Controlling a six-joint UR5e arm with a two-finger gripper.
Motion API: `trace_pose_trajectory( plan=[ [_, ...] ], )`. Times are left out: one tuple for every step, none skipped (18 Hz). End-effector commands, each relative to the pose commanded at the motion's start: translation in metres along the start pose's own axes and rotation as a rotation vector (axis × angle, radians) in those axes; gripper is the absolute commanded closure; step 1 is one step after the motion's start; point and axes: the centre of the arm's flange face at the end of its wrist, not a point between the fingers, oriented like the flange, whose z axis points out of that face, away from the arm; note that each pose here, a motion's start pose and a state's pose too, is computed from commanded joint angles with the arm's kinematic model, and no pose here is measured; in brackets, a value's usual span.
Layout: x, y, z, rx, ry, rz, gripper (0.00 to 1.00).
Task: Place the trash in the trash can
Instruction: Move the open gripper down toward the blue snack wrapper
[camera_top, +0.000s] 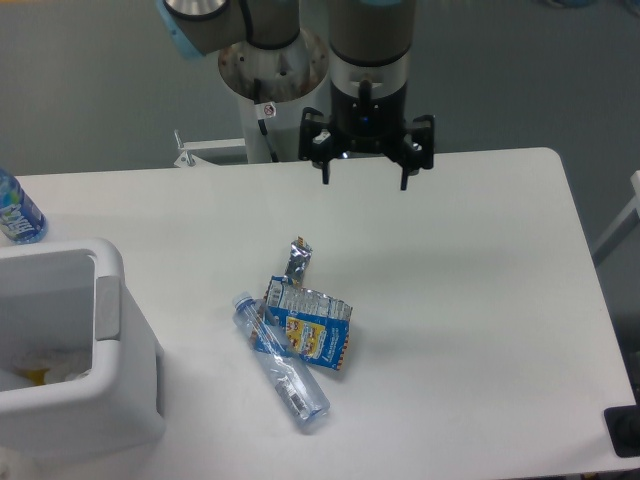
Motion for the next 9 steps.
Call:
trace_pose_trajectory(
  plan=[
    [-0.002, 0.001, -0.001, 0.001, -0.001, -0.005, 0.00],
    [-0.003, 0.001, -0.001, 0.002, -0.002, -0.005, 0.00],
    [-0.004, 0.000, 0.001, -0.003, 0.001, -0.006, 0.00],
    [-0.005, -0.001, 0.004, -0.007, 0.006, -0.006, 0.00],
    [-0.005, -0.002, 0.009, -0.010, 0.012, -0.008, 0.00],
    [-0.005, -0.004, 0.013, -0.005, 0.012, -0.021, 0.00],
    [-0.007, -0.008, 0.021, 0.001, 0.012, -0.020, 0.00],
    [-0.009, -0.011, 0.030, 0.004, 0.011, -0.018, 0.00],
    [-0.009, -0.014, 0.038, 0.003, 0.013, -0.014, 0.00]
  ],
)
